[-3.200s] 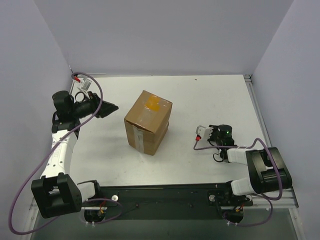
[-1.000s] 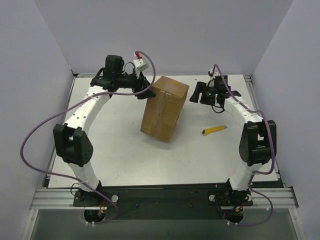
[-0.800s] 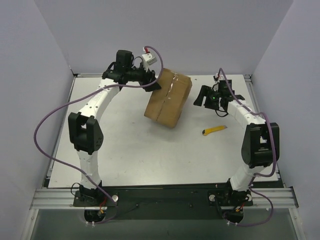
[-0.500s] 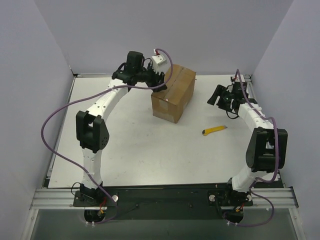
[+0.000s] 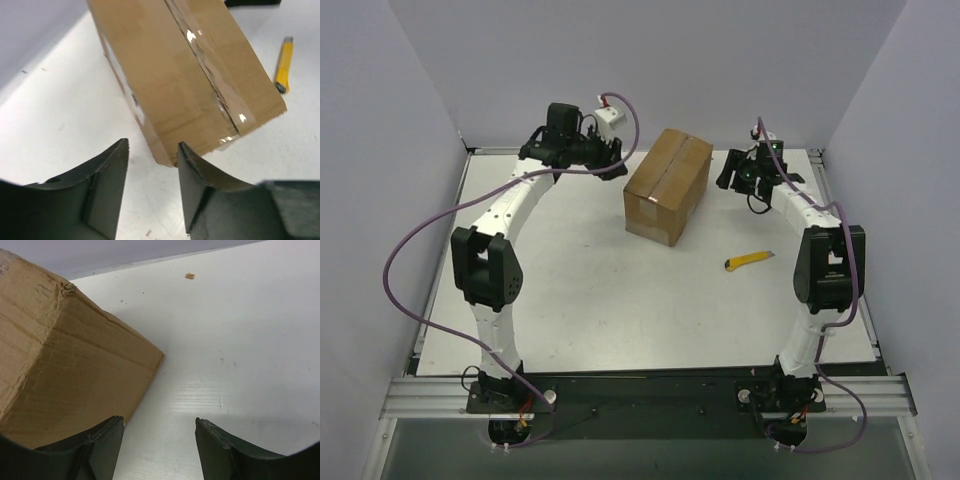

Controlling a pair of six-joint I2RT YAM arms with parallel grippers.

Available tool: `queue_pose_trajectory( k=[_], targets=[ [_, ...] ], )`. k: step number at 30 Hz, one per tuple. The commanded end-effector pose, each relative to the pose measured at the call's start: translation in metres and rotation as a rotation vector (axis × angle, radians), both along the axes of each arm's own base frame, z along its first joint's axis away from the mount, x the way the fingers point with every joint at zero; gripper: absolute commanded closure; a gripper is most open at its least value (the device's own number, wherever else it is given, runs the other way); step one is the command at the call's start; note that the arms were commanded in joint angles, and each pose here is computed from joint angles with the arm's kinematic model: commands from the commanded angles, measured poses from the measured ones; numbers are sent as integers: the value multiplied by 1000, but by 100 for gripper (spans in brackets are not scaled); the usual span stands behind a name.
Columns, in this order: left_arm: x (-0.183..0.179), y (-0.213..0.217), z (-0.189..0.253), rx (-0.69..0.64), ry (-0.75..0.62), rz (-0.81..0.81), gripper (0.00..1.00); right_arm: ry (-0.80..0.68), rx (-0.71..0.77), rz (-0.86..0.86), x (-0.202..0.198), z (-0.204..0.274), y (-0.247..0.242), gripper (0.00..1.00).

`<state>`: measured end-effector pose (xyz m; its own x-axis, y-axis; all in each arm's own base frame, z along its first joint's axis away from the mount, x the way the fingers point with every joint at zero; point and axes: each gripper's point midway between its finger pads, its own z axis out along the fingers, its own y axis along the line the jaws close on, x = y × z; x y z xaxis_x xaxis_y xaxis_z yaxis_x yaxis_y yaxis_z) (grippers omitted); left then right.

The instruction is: Unpack the express box

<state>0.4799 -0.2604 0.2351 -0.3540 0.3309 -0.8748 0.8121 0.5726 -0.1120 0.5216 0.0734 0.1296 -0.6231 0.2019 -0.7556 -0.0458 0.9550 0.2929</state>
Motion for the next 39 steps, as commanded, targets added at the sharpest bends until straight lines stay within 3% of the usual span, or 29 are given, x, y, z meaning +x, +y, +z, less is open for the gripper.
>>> queue_pose_trajectory(
  k=[1, 4, 7, 9, 10, 14, 19, 23, 26, 31, 36, 39],
  targets=[
    [38, -7, 47, -120, -125, -17, 53, -77, -70, 16, 24, 12, 12, 41],
    [57, -13, 28, -122, -132, -60, 74, -81, -95, 21, 32, 6, 19, 38],
    [88, -9, -1, -53, -144, 19, 92, -71, -68, 14, 36, 0, 27, 36],
    [101, -6, -16, -6, -164, 63, 91, -59, -58, 38, 35, -6, 36, 36],
    [101, -11, -27, 12, -159, 55, 81, -58, -56, 56, 33, -7, 41, 36],
    [82, -25, -41, -6, -99, -6, 64, -44, -94, 121, 19, -16, 59, 36],
    [44, -36, -26, -73, -40, -89, 60, -13, -87, 190, -12, -19, 80, 36],
    [-4, -41, -42, -13, -35, -206, 59, 5, -60, 253, -40, -20, 92, 36],
    [-34, -41, -30, -5, -102, -267, 58, -2, -62, 305, -61, -13, 98, 36],
    [-107, -23, -61, 106, -129, -404, 57, 41, -50, 348, -91, -23, 99, 36],
    [-144, 8, -71, 155, -68, -308, 56, 82, -49, 337, -117, -26, 90, 35],
    [-151, 32, -66, 176, -60, -236, 53, 89, -65, 332, -127, -14, 83, 29]
  ],
)
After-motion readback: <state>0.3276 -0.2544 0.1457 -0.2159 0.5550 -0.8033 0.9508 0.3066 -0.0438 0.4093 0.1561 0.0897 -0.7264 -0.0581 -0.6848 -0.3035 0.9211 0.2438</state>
